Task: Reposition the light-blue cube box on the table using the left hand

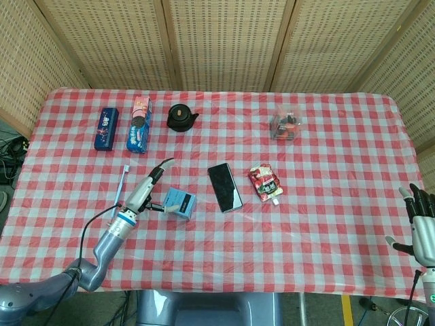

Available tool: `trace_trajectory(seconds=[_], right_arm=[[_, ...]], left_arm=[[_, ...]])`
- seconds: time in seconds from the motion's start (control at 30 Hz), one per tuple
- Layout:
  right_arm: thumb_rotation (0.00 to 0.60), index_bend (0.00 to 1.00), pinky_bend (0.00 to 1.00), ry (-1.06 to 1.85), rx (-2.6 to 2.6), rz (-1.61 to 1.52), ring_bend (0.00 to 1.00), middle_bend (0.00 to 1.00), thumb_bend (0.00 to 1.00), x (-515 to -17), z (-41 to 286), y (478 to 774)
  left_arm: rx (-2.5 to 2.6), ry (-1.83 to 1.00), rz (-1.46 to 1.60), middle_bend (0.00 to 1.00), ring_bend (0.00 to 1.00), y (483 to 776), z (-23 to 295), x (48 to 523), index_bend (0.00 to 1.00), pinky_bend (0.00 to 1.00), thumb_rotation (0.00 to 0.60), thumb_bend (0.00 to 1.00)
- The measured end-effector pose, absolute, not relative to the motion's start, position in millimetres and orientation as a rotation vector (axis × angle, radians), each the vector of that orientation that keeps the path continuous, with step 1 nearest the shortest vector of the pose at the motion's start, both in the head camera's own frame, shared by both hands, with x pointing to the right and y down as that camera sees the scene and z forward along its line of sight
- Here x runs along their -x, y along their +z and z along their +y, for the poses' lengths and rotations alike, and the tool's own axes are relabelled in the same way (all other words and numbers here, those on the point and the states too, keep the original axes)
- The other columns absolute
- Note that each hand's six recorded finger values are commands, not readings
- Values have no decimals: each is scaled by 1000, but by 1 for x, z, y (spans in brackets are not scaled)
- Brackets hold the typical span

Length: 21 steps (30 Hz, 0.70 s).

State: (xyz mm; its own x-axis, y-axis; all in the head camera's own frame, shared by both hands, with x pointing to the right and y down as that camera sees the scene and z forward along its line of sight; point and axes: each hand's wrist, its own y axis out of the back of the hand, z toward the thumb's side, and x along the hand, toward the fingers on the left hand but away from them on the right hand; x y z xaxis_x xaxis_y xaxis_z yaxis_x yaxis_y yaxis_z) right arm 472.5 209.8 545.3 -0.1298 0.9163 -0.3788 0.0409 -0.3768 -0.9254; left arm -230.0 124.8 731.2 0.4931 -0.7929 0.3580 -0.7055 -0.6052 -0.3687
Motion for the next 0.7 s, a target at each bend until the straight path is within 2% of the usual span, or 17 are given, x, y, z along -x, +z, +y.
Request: trace_trajectory(seconds=[0.17, 0.37, 0.53, 0.7], right_arm=[[600, 0, 0, 1585, 1440, -1113, 0, 0, 0, -471, 210, 544], [600, 0, 0, 1570, 1452, -1114, 0, 0, 0, -468, 211, 542], [600, 0, 0, 1556, 1461, -1113, 0, 0, 0, -465, 212, 540], [600, 0, 0, 1535, 1465, -1119, 0, 0, 0, -462, 213, 536]], left_arm=[[2496, -635, 1336, 0, 0, 703, 117, 247, 0, 0, 600, 0], [2302, -606, 1340, 0, 0, 665, 108, 292, 0, 0, 600, 0], [2074, -750, 1301, 0, 0, 643, 116, 331, 0, 0, 600, 0], [1835, -1019, 1204, 0, 0, 617, 136, 370, 0, 0, 600, 0]])
